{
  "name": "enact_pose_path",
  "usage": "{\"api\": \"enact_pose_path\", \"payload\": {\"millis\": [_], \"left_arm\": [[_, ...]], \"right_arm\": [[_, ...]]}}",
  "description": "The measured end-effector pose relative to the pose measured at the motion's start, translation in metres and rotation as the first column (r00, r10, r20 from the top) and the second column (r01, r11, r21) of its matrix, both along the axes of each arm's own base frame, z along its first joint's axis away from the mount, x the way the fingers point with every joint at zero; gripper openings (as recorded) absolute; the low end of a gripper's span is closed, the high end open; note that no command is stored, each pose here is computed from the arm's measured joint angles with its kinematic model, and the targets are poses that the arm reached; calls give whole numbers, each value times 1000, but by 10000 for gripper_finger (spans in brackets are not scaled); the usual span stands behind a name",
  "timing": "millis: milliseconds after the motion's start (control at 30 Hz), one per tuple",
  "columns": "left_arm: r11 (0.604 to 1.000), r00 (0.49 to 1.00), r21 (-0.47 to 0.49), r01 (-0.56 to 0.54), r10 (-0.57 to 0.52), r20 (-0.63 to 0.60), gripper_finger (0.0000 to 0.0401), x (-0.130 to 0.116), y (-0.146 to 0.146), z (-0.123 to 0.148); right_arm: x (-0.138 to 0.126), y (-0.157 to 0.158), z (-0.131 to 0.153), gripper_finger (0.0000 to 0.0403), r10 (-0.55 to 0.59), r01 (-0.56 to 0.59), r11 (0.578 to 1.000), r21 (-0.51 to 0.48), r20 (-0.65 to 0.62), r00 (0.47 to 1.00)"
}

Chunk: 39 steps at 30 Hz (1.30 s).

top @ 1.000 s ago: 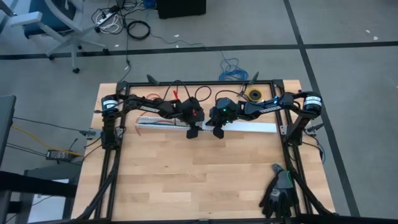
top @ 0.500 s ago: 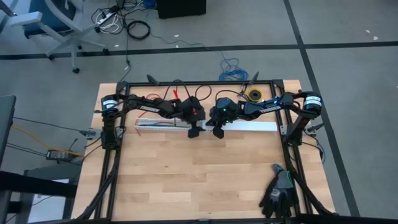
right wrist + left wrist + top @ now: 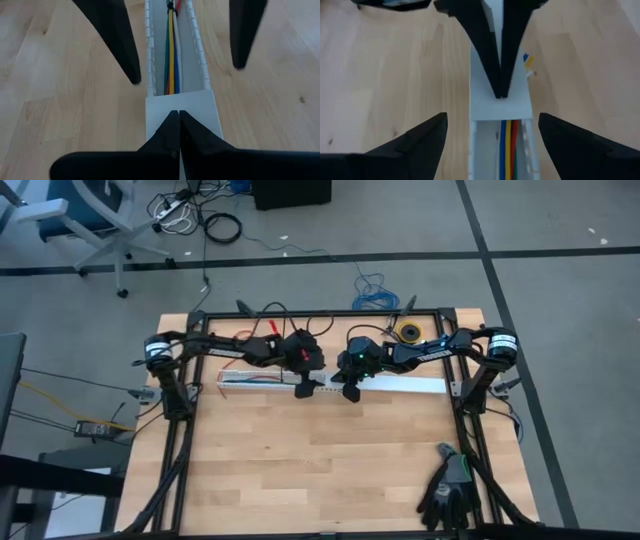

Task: Ziptie cables
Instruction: Close the white cable duct

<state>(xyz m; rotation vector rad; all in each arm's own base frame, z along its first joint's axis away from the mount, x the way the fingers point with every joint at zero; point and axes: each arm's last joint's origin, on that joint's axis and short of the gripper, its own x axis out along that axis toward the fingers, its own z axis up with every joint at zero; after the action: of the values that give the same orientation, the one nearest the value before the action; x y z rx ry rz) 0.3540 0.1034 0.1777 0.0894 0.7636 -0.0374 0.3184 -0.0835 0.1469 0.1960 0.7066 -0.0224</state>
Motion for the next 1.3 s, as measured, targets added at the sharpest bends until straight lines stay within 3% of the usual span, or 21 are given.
{"api": "enact_pose_path", "payload": {"millis": [367, 633, 900, 1300], "left_arm": [[996, 998, -70, -62, 62, -10, 324, -22, -7, -18], [996, 996, -71, -50, 54, 65, 323, -24, -9, -26], [995, 998, -79, -54, 56, 25, 320, -23, -8, -46], [996, 998, -78, -52, 55, 39, 239, -20, -7, -52]], "right_arm": [[0, 0, 0, 0, 1, -1, 1000, 1, -1, 1000], [0, 0, 0, 0, -1, 1, 1000, 3, -1, 1000], [0, 0, 0, 0, -1, 1, 1000, 4, 0, 1000], [0, 0, 0, 0, 3, -4, 1000, 8, 9, 1000]]}}
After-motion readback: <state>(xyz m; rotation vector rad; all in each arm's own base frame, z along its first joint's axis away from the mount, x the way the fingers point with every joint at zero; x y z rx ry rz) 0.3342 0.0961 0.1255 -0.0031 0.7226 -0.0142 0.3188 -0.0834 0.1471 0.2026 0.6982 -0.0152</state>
